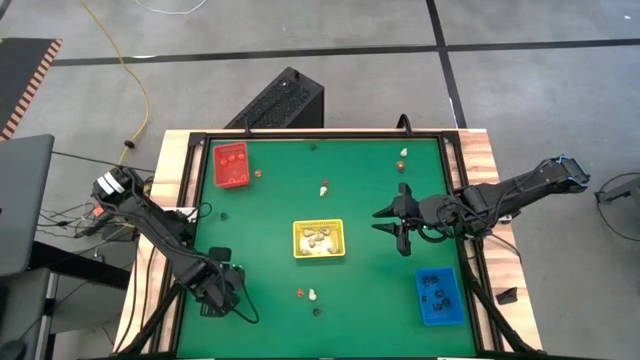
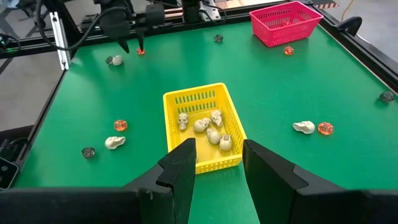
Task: Sort Halloween decoration
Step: Put the orange pumpkin toy into the red bin
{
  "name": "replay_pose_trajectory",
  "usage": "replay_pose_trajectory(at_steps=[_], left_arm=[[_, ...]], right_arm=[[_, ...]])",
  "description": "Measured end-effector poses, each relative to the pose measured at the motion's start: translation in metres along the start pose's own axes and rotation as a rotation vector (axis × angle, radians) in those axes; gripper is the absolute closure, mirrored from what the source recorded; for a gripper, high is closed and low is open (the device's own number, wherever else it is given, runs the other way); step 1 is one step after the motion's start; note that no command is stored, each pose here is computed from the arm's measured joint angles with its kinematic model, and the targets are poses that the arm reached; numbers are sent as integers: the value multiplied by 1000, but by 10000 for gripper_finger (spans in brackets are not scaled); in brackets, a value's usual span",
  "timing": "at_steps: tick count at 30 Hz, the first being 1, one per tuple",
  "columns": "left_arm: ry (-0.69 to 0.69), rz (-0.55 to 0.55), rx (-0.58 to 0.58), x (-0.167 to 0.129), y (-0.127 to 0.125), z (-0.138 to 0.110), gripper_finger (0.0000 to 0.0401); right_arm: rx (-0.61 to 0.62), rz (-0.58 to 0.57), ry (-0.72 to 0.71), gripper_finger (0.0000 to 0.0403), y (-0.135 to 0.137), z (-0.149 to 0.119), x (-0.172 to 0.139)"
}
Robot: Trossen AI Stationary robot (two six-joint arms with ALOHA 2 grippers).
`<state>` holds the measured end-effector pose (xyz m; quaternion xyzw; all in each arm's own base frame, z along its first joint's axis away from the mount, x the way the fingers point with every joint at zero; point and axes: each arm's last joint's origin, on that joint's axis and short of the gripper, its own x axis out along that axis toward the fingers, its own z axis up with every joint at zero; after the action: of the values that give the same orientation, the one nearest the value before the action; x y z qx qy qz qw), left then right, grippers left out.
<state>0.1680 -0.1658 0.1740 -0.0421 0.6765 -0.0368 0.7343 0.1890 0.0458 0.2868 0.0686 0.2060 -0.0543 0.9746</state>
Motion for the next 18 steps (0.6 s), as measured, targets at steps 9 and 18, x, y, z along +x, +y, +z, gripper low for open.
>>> replay_pose_trajectory(at_steps=[9,18], left_arm=[[38,17,-33,5,0,-12,244],[91,19,-58,16,4,-23,244]], right_arm=[[0,0,1,239,0,0,0],[0,0,1,239,0,0,0]])
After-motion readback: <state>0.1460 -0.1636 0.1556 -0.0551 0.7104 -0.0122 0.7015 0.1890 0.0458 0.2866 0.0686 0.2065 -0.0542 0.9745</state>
